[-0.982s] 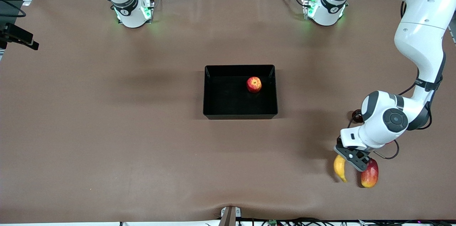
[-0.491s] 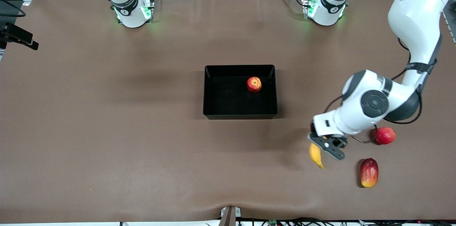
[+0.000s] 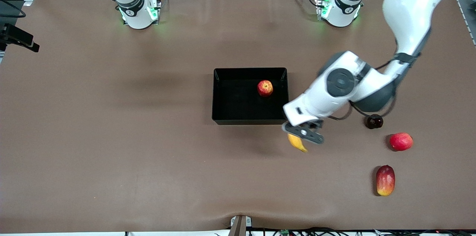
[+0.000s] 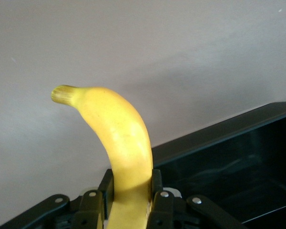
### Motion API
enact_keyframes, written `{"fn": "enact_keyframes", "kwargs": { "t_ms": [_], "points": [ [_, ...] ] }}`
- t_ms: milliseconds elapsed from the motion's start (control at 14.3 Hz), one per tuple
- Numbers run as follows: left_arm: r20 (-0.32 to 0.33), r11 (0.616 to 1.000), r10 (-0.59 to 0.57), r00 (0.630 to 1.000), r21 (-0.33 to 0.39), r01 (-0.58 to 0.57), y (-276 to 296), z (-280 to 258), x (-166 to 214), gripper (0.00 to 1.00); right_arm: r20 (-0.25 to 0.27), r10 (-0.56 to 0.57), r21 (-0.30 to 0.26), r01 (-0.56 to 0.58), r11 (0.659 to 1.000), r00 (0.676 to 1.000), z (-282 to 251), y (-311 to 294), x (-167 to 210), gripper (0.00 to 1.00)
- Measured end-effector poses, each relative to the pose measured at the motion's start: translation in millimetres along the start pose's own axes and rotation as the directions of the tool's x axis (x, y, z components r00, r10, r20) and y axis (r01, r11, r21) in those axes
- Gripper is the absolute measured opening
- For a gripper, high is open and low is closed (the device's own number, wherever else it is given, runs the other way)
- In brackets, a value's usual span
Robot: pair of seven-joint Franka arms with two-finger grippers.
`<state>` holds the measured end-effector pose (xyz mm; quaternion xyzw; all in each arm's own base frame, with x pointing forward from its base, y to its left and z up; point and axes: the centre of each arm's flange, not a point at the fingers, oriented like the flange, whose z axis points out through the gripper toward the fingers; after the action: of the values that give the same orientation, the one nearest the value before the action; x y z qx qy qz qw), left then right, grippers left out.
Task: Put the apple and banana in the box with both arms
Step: 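Carry the banana over the black box with the left gripper, then lower the banana into the box beside the apple and open the left gripper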
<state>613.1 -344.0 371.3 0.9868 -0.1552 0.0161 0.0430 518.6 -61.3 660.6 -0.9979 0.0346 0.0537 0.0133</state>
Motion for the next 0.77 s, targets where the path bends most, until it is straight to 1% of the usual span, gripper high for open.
{"fn": "enact_keyframes", "kwargs": {
  "t_ms": [140,421,631,771],
  "points": [
    [-0.006,0.996,-0.086,0.996,0.017,0.086,48.0,4.3,-11.7,0.34,0.0,0.003,0.0,-0.003,1.0,1.0,0.0,1.6,-0.1,1.0],
    [-0.032,0.982,-0.177,0.984,0.061,0.179,146.5,18.3,-48.9,0.34,-0.001,0.005,0.001,-0.005,1.0,1.0,-0.2,2.7,-0.1,1.0],
    [-0.028,0.977,-0.198,0.98,0.076,0.2,180.3,29.7,-70.1,0.34,-0.002,0.005,0.001,-0.005,1.0,1.0,-0.3,2.9,0.0,1.0],
    [-0.048,0.972,-0.211,0.976,0.098,0.215,198.1,40.0,-82.3,0.34,-0.002,0.006,0.001,-0.006,1.0,1.0,-0.3,3.1,0.0,1.0]
  ]
}}
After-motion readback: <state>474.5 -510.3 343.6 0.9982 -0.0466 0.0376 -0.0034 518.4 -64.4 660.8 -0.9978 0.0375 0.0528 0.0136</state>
